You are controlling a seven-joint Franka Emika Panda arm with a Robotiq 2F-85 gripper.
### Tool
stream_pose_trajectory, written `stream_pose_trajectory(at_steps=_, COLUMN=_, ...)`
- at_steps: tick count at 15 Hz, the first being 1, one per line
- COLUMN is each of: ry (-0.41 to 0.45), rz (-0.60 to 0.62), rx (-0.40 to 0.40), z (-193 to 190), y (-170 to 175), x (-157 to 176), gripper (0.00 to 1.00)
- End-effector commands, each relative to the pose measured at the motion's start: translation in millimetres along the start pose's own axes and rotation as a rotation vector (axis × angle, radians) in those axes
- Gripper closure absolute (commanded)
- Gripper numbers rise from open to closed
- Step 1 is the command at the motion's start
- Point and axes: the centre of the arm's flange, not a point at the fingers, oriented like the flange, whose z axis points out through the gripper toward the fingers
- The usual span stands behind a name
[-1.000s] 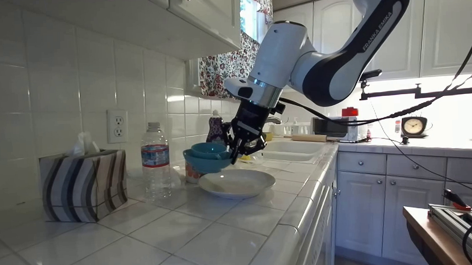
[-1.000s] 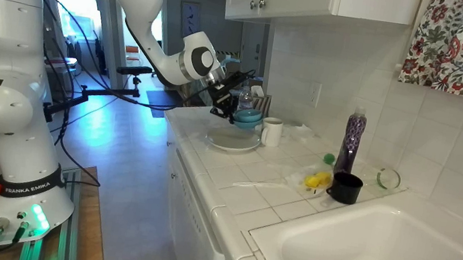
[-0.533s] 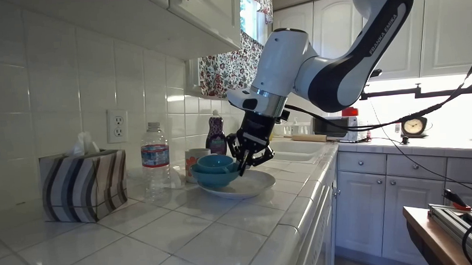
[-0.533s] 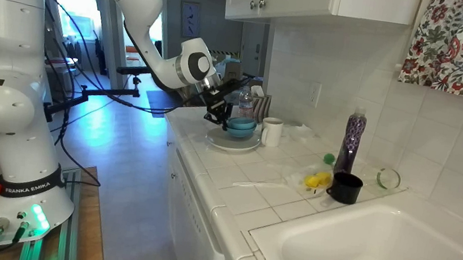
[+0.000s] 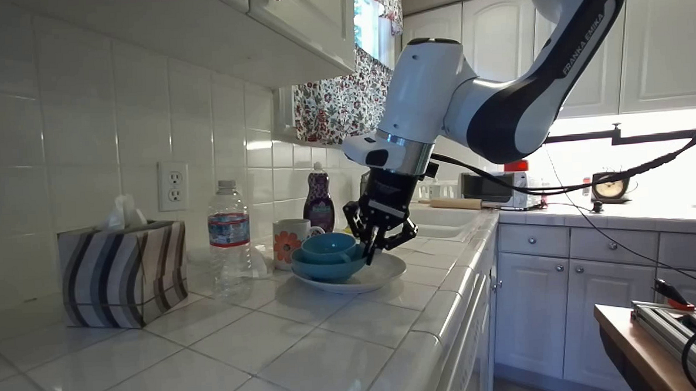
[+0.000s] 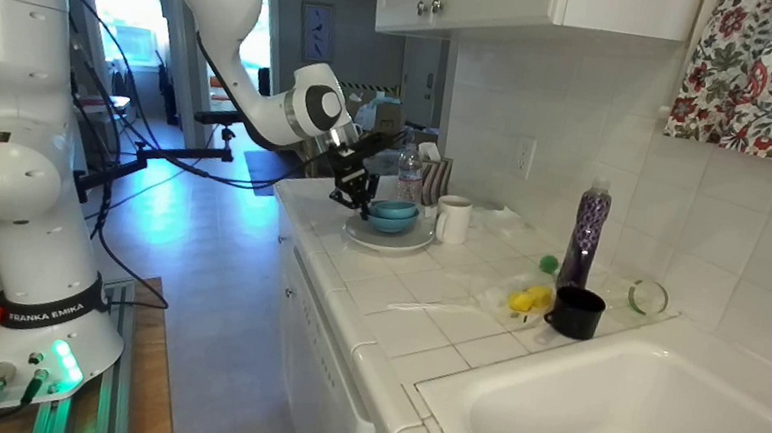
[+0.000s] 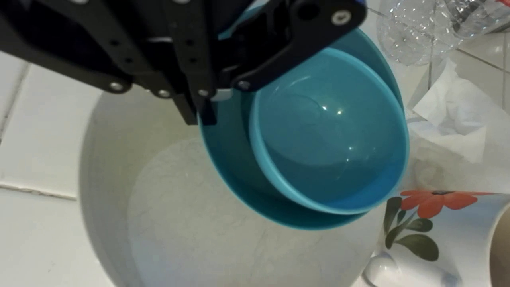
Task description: Put the blue bowl on the white plate.
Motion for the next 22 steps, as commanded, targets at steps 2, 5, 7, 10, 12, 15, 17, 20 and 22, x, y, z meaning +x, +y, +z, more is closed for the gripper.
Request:
stream_pose_trajectory(at_steps=2, ry=-0.065, rz=0.051, rx=-0.004, z=-15, y=-21, x=-5, gripper=0.99)
stream_pose_trajectory(at_steps=5, ry=-0.075, rz=0.083, rx=0.001, z=-13, y=-27, x=-10, gripper=0.99)
stream_pose_trajectory(at_steps=7, ry=-0.073, rz=0.102, rx=0.007, z=-11, y=-30, x=-11, gripper=0.99)
stream_pose_trajectory(at_steps=10, ry=-0.069, rz=0.123, rx=0.01, z=-5, y=-35, x=-13, gripper=0.99)
stream_pose_trajectory(at_steps=12, ry=-0.075, rz=0.139, rx=0.009, z=-3, y=-37, x=-15, gripper=0.99)
stream_pose_trajectory(at_steps=15, ry=-0.077, rz=0.164, rx=0.007, z=-2, y=-37, x=-17, gripper=0.99)
stream_pose_trajectory(at_steps=17, ry=-0.077, rz=0.177, rx=0.008, z=-2, y=-37, x=-17, gripper=0.7)
stream_pose_trajectory(at_steps=20, ry=-0.078, rz=0.178, rx=0.006, z=-3, y=-36, x=-15, gripper=0.5)
stream_pose_trajectory(at_steps=22, ry=-0.083, rz=0.17, rx=0.001, z=-6, y=-36, x=-12, gripper=0.37)
